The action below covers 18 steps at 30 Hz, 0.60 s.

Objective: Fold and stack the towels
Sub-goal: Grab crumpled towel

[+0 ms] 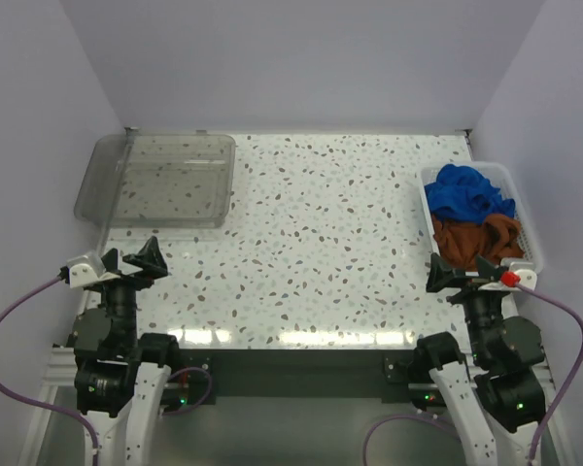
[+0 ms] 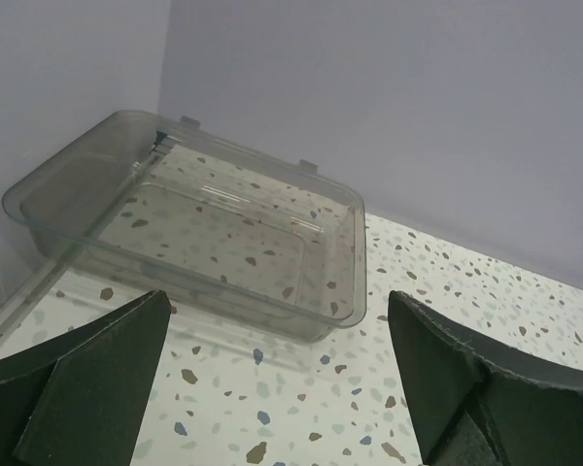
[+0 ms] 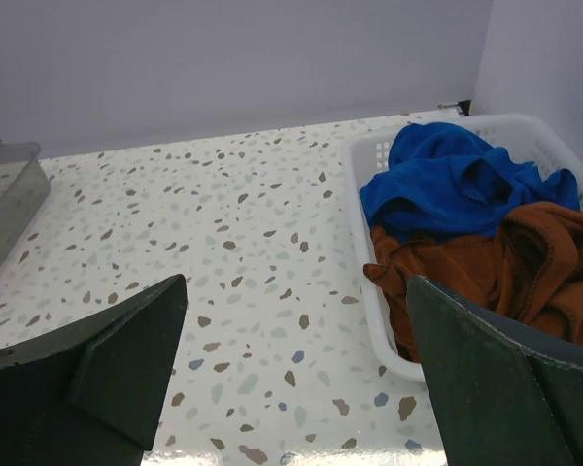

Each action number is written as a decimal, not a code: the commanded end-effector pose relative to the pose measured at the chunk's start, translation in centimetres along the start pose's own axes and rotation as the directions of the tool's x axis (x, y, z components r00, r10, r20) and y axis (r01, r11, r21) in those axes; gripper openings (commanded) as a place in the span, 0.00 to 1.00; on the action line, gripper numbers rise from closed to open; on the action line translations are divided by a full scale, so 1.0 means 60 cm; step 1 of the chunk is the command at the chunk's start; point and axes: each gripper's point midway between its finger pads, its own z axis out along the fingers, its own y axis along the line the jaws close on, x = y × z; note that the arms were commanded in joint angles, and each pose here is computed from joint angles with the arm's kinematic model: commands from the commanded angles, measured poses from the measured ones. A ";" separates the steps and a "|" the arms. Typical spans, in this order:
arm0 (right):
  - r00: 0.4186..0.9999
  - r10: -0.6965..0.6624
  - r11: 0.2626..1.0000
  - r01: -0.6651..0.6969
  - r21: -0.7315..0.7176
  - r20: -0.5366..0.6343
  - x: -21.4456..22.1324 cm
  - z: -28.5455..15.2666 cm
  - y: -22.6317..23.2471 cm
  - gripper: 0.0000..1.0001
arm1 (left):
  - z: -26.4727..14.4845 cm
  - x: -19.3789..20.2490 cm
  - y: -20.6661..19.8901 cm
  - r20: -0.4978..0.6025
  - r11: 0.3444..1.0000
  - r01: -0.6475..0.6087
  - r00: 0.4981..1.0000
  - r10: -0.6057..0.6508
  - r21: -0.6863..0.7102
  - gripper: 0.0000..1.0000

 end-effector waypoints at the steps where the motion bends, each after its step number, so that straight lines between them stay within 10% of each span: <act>1: 0.998 0.024 1.000 -0.025 0.013 0.061 -0.027 -0.017 -0.007 0.99 | -0.045 -0.059 -0.010 0.161 0.996 0.047 0.985 -0.057 0.069 1.00; 12: 0.999 0.015 0.994 -0.010 0.104 -0.044 -0.054 0.019 -0.013 0.99 | -0.019 -0.059 -0.016 0.094 0.996 0.077 0.992 -0.080 0.035 1.00; 18: 0.967 0.077 0.966 -0.012 0.257 -0.244 -0.051 0.122 -0.004 0.99 | 0.032 0.038 -0.062 -0.194 0.991 0.046 0.981 -0.020 0.129 1.00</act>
